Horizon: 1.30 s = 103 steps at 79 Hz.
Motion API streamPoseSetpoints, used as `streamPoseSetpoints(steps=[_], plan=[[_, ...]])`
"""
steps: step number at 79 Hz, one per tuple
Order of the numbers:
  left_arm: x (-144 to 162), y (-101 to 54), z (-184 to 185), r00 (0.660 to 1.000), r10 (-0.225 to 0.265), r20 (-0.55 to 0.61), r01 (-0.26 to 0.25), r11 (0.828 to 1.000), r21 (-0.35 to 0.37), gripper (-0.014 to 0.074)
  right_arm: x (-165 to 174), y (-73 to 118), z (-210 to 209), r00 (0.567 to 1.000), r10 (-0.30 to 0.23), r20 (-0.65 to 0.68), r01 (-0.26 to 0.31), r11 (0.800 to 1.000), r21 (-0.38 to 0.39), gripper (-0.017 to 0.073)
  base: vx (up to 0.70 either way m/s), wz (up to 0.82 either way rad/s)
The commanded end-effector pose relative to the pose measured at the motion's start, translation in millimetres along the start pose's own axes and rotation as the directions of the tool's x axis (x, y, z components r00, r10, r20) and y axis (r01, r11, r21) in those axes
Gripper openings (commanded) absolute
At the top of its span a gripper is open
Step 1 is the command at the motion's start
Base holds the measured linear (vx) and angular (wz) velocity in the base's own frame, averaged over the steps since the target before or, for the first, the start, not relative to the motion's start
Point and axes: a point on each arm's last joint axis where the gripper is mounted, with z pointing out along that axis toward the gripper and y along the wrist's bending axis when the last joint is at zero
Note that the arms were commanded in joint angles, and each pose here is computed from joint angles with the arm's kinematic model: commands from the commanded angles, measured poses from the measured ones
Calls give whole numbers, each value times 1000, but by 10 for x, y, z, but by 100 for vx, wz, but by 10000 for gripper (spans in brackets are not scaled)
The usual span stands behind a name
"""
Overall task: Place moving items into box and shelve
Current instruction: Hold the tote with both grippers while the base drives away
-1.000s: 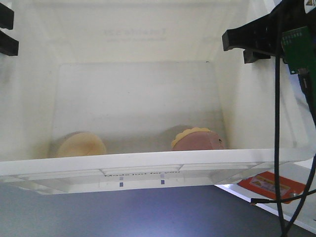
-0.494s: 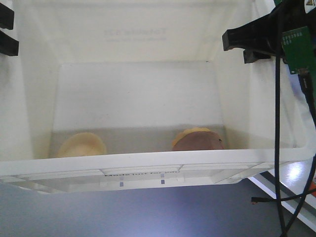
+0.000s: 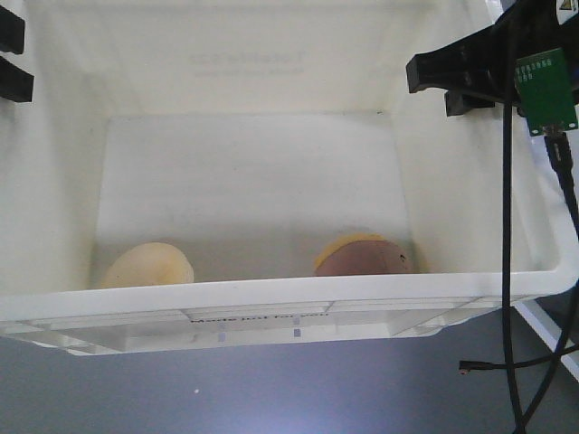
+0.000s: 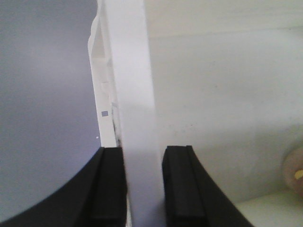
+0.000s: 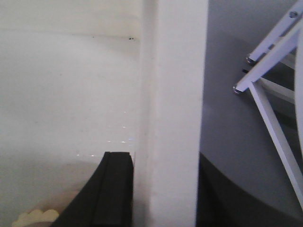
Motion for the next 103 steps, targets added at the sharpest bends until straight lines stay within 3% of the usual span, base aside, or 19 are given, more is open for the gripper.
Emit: streamPoseSetpoints(steps=[1,103], plan=[[-42,-75,-259,991,4,135,-14,998,66,-6,-120,-89,-261,985,-10,171,9,1000,8,-6,-20,79],[-42,-75,-259,991,5,135,-14,998,66,-6,-107,-95,-258,988,-10,156,8,1000,14,-6,-19,73]])
